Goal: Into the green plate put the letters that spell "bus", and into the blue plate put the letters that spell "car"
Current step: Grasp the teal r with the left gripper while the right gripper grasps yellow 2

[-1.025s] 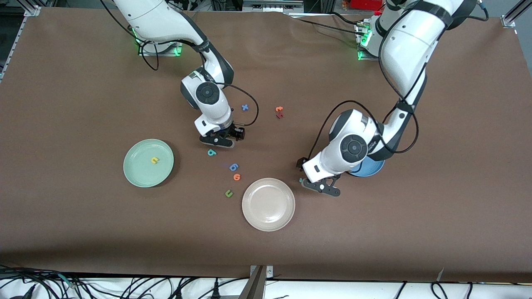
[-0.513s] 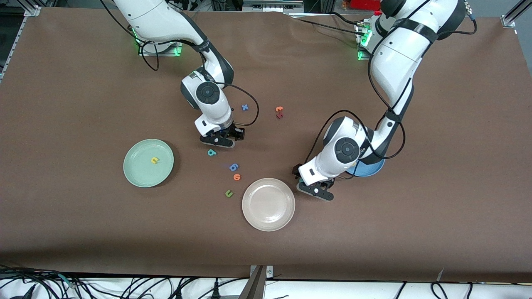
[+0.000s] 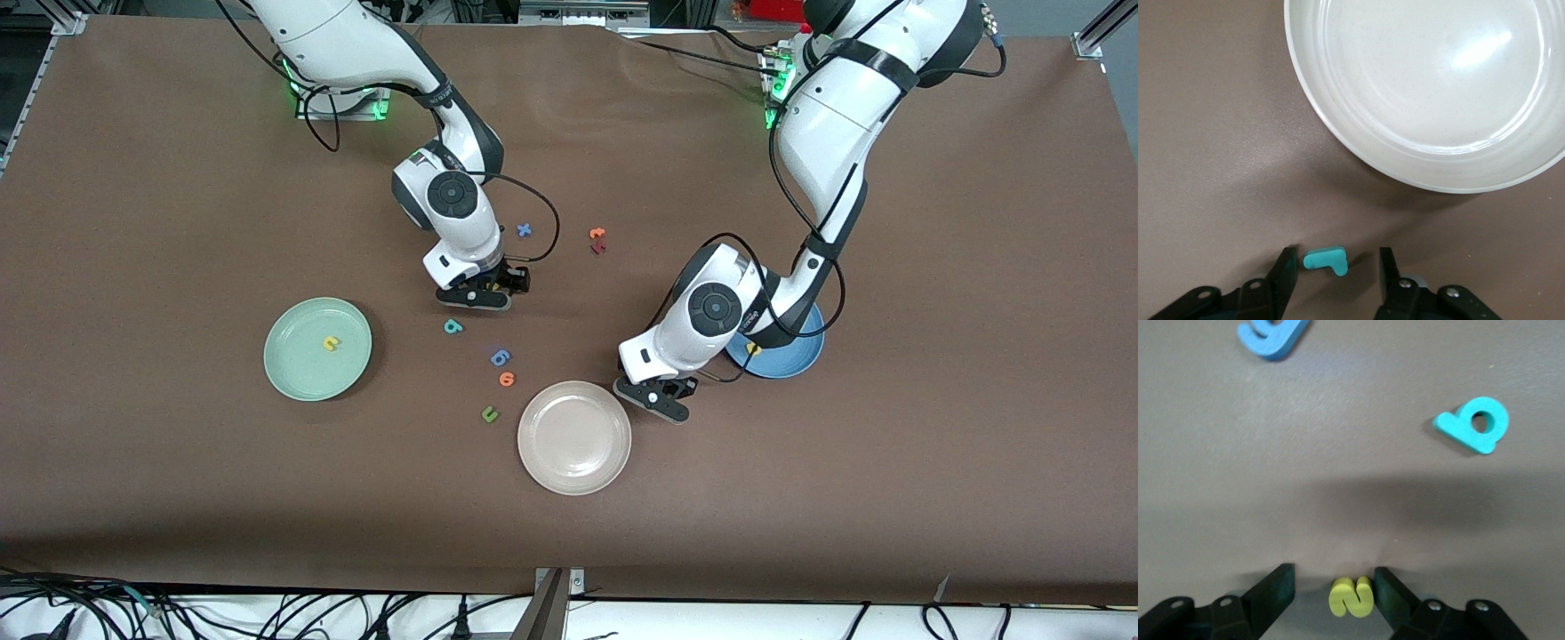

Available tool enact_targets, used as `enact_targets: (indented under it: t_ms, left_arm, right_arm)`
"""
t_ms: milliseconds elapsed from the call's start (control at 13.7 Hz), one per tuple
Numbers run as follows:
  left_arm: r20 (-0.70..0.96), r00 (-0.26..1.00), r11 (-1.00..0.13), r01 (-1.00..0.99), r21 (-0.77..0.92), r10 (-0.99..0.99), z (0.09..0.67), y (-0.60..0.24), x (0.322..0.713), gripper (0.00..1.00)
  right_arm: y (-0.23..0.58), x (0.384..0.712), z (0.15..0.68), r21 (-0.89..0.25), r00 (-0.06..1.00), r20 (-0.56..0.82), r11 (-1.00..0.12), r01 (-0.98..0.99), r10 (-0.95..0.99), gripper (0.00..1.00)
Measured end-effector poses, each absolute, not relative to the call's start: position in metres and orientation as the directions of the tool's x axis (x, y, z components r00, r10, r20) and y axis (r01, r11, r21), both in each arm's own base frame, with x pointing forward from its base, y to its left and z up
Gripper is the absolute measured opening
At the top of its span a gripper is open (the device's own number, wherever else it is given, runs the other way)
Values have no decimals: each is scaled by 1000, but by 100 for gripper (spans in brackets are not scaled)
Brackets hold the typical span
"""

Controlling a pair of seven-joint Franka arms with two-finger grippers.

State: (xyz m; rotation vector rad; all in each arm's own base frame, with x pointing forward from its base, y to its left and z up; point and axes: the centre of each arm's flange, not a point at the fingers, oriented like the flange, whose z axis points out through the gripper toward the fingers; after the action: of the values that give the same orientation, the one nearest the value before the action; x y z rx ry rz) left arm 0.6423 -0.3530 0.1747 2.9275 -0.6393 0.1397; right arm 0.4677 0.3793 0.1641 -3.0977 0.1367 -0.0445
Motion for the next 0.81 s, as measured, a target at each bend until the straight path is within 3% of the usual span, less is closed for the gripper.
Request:
enact_targets:
  t_ms: [293,439,513,659,805]
  left_arm:
    - [119,903,-898,-426,115,-413,172,-353,642,55]
    - [122,895,-892,-441,99,-429,172,-354,642,51]
    - [124,892,-890,-446,93,-434,173,-354,642,44]
    - [128,893,-892,-444,89,-431,174,-352,644,28]
    - [123,894,-893,-442,88,-431,174,-351,645,28]
  right_arm:
    - [379,466,163,-40,997,25,-997,-73,-74,58]
    - [380,464,162,-38,997,22,-997,-69,-70,37]
    - [380,464,162,-38,997,22,-997,-69,-70,34]
    - [380,464,162,-38,997,22,-997,-69,-70,34]
    - [375,469,163,-36,998,29,-998,-57,-58,34]
